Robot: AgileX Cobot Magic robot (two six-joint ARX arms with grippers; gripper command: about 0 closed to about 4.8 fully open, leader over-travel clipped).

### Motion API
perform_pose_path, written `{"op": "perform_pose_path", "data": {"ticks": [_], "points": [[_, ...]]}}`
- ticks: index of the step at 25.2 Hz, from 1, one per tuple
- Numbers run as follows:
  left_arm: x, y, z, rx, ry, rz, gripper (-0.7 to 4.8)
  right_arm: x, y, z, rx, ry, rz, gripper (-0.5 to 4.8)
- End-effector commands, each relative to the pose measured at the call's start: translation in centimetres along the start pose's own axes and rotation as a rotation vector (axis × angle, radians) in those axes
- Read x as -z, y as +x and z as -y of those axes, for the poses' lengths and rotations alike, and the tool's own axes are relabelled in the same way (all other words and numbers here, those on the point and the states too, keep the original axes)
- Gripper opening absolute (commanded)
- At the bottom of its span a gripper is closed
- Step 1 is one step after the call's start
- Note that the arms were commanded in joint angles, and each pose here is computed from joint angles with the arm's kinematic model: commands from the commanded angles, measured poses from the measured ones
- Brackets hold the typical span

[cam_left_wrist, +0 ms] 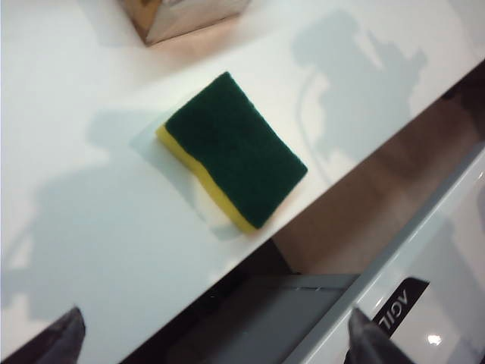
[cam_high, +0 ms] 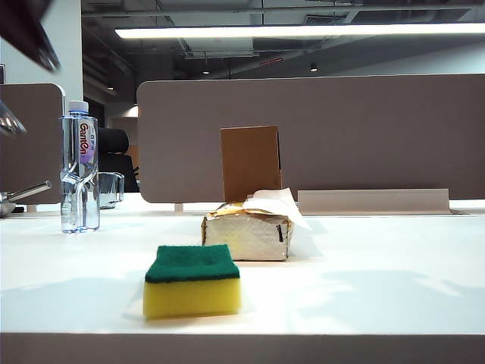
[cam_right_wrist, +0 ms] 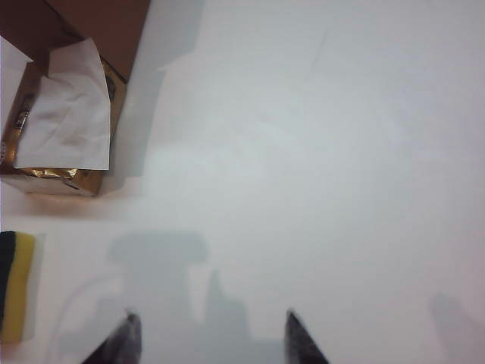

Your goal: Move the sponge from right to left to wipe the table, avoiding obstacles on the table, and finally reaching the bottle of mineral water.

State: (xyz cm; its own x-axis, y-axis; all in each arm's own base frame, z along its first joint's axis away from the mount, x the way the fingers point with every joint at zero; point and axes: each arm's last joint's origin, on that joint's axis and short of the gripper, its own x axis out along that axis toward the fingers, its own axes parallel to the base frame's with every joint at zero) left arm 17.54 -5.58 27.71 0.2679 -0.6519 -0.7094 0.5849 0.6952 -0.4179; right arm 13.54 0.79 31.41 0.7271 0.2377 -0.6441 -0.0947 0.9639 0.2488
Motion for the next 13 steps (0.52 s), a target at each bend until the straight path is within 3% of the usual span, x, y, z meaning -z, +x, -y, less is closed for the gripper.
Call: {"op": "perform_pose_path", "data": {"ticks": [1,4,7,10,13], "points": [[-1.1,1.4,-1.0,0.061,-0.078,0.007,4.77,0.0,-0.2,-0.1,-0.009,-0.004,0.013,2.43],[-1.6,2.7,-1.9,0.085,-0.147,-0.013,4.79,0.0,-0.2,-0.1,-0.01,-0.004,0.013,2.43],[-2.2,4.1,-2.4,0.09,-0.157,-0.019,4.79,0.0,-0.2,-0.1,-0.012,-0.004,0.014,2.43],[-3.2,5.6,-1.5,0.088,-0.143,0.007,4.79,0.0,-0.2,-0.1,-0.012,-0.004,0.014,2.42],[-3.6,6.6,0.0,0.05,-0.082,0.016,4.79,0.0,-0.2,-0.1,-0.013,-0.004,0.014,2.42]]}}
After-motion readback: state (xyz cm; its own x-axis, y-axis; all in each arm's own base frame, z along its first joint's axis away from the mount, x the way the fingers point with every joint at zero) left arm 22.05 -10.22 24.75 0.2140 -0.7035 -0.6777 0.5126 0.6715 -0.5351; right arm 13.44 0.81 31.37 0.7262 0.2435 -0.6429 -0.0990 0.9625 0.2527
